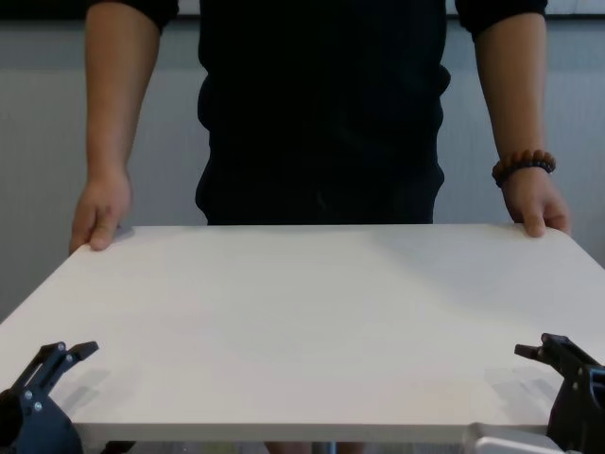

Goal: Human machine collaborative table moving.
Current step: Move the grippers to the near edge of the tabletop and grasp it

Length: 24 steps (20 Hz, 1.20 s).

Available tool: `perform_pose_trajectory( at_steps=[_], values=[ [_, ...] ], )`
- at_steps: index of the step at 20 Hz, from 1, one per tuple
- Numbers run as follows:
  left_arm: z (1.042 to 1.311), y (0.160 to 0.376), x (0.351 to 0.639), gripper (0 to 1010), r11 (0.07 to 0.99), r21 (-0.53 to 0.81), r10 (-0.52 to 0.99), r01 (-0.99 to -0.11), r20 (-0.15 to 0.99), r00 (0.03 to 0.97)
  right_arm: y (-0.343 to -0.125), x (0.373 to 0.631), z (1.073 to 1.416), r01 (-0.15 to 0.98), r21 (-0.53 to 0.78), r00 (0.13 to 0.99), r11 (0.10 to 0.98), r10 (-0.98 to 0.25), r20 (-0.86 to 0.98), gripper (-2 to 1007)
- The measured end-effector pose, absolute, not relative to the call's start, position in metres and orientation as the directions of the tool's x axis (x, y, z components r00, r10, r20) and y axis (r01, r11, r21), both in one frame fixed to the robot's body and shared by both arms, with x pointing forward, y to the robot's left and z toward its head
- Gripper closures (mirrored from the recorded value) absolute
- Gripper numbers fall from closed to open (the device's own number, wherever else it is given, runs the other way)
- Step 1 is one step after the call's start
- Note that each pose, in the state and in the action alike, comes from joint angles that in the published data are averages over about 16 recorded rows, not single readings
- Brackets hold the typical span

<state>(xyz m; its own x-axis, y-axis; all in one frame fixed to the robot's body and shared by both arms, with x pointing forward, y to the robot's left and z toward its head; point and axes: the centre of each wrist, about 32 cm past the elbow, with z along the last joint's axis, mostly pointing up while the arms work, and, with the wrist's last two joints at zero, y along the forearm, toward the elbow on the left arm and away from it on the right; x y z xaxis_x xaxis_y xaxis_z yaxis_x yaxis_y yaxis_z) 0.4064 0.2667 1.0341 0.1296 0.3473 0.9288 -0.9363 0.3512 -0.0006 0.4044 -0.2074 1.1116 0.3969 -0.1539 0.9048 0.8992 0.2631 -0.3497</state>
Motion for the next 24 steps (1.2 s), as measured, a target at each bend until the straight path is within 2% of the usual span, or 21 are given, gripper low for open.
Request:
perform_pose_trajectory(
  at_steps=[24],
  values=[
    [1.0341,0.2667,0.4063,7,0.351,0.000,0.347,-0.936,0.929,0.130,-0.2083,0.4025,1.1113,0.901,-0.328,0.387,0.285,-0.181,0.904,0]
  ],
)
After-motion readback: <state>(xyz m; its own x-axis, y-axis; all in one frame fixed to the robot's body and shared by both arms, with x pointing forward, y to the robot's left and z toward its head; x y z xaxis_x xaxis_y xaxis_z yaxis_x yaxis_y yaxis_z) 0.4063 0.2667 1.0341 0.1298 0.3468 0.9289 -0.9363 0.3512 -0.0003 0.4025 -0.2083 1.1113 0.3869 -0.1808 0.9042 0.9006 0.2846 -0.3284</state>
